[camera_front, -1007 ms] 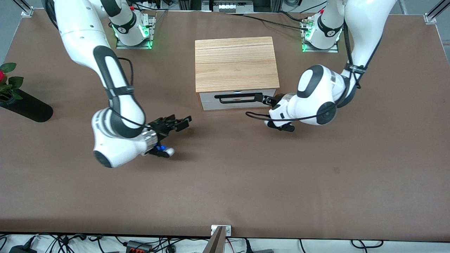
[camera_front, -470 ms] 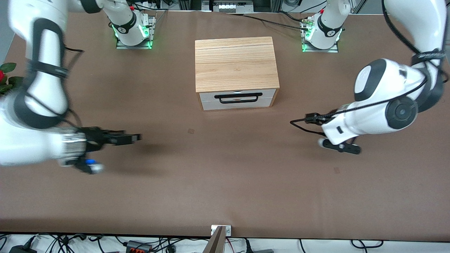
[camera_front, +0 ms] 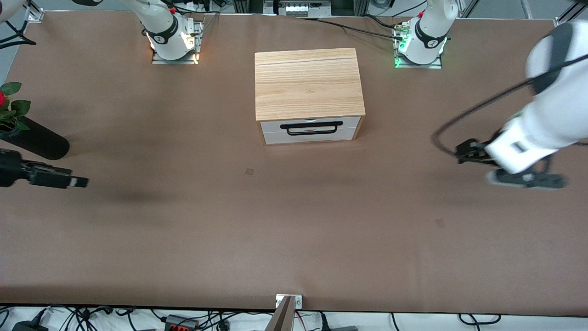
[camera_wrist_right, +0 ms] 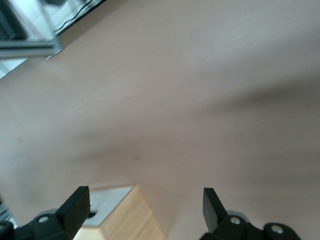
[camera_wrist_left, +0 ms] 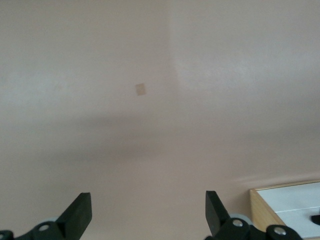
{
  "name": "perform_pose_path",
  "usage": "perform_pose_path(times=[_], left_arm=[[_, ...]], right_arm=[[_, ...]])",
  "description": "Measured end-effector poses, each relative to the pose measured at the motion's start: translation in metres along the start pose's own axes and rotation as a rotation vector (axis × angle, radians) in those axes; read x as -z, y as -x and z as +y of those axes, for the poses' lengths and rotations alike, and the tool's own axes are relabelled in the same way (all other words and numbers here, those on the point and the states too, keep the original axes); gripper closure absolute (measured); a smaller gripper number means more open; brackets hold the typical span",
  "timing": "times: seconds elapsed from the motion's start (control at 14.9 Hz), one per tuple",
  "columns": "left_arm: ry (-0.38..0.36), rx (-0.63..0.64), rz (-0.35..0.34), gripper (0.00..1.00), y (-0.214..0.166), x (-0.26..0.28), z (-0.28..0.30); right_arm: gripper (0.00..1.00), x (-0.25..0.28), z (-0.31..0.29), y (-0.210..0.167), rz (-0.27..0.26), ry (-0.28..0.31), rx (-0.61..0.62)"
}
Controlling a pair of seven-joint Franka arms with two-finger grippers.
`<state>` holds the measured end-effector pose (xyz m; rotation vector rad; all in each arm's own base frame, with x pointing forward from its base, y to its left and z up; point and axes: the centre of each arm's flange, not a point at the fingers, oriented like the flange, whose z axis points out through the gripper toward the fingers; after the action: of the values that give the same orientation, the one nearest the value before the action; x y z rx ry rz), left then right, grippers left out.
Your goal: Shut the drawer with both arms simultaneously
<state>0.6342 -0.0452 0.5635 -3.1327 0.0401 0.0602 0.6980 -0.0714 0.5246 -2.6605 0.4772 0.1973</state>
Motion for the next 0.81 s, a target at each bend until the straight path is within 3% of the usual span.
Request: perform_pose_path(times=[0.13,0.34,0.47,0.6,0.81], left_arm=[[0.003,0.051,0.013,0.00,0.017,0.012,-0.028],[-0.023,0.045,0.065,0.00,0.046,0.019,-0.017],[-0.027,0.045,0.055,0.00,0.067,0.012,-0.016],[-0.023,0.058,0.043,0.00,0.080,0.006,-0.023],[-0.022,0.058,0.042,0.00,0.086,0.006,-0.027]], right_arm=[[0.00,0.013,0.008,-0.001,0.056,0.076,-0.007],[0.00,0.041,0.005,0.005,0.195,0.192,0.011],[0.00,0.053,0.004,0.021,0.263,0.294,0.043],[0.00,0.044,-0.001,0.046,0.272,0.389,0.102],[0.00,0.026,-0.002,0.087,0.204,0.423,0.153]])
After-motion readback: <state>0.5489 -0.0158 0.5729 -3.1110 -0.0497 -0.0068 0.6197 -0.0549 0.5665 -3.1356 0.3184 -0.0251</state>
